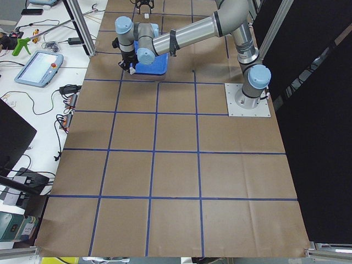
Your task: Assemble white blocks and place on blue tray
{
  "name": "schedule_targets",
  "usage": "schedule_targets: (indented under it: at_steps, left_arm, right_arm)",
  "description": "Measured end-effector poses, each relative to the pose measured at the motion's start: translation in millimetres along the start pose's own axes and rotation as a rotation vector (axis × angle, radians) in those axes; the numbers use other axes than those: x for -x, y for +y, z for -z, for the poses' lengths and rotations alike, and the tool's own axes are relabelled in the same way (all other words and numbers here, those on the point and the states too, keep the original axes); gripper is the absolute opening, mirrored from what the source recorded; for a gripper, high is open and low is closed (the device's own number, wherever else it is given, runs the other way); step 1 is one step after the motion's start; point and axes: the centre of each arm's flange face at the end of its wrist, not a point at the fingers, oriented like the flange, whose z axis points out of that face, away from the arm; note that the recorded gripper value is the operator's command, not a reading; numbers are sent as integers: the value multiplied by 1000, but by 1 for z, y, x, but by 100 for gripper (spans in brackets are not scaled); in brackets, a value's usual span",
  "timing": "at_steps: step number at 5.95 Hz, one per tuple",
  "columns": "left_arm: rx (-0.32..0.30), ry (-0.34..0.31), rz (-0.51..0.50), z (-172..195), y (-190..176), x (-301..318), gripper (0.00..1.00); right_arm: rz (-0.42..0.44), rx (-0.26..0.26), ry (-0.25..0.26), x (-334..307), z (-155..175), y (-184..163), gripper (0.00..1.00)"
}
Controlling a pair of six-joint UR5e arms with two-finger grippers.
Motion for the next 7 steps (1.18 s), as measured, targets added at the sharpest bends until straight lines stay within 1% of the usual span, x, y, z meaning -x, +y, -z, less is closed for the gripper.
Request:
schedule_targets:
  at_steps: [1, 2, 3, 5, 6, 7]
  left_arm:
    - [19, -2, -91, -12, -25, -24, 1]
    - [49, -8, -149, -25, -42, -43, 1]
    - [76, -2, -176, -40, -49, -54, 4]
    - [127, 2, -206, -79, -54, -59, 4]
    - [139, -12, -219, -96, -56, -59, 4]
    - [136, -29, -231, -104, -61, -61, 4]
  right_arm:
    - [1, 3, 0, 0, 1, 0, 39]
    - [3, 6, 2, -1, 3, 0, 30]
    - [5, 8, 6, -2, 5, -1, 28]
    - [13, 19, 22, -4, 16, -7, 24]
    - [19, 29, 39, -4, 29, -18, 24]
    - [3, 33, 53, -3, 45, -35, 24]
